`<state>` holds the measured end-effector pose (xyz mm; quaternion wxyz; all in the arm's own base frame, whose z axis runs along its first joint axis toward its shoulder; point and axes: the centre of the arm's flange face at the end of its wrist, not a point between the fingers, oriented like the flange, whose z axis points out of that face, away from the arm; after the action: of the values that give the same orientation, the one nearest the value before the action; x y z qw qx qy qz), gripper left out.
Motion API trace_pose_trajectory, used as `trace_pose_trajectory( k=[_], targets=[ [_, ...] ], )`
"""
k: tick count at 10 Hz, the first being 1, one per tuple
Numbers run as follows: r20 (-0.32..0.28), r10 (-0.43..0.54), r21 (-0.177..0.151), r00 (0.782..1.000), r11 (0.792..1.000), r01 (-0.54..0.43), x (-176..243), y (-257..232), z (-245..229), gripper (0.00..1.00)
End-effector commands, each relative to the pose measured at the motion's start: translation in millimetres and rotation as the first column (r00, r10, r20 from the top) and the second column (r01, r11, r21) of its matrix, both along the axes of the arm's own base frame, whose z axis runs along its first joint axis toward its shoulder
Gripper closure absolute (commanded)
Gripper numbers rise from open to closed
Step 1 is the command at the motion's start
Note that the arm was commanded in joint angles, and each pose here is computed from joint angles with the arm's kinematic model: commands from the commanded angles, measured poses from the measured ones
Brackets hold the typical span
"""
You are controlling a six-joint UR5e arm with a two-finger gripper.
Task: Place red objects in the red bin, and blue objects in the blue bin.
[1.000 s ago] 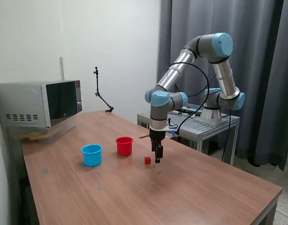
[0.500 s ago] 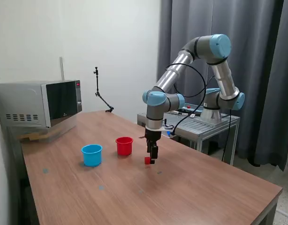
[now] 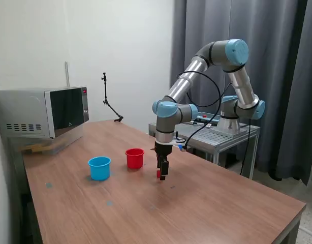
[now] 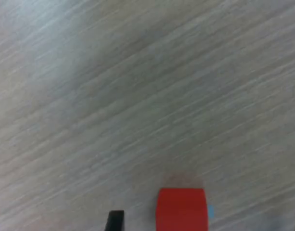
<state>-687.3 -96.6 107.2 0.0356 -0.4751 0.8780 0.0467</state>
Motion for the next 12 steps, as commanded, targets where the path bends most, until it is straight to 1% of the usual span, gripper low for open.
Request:
trace_pose_trajectory(
  k=[1, 6, 8, 12],
  targets=[
    [0.003, 0.001, 0.000, 1.000, 1.000, -0.001, 0, -1, -1, 0.00],
    [0.001, 0.000, 0.001, 1.000, 1.000, 0.000, 4, 0, 4, 0.00],
    [0.015, -0.002, 0.001, 1.000, 1.000, 0.002, 14, 1, 2, 0.00],
    [0.023, -0.005, 0.001, 1.000, 1.000, 0.005, 17, 3, 0, 0.00]
  ],
)
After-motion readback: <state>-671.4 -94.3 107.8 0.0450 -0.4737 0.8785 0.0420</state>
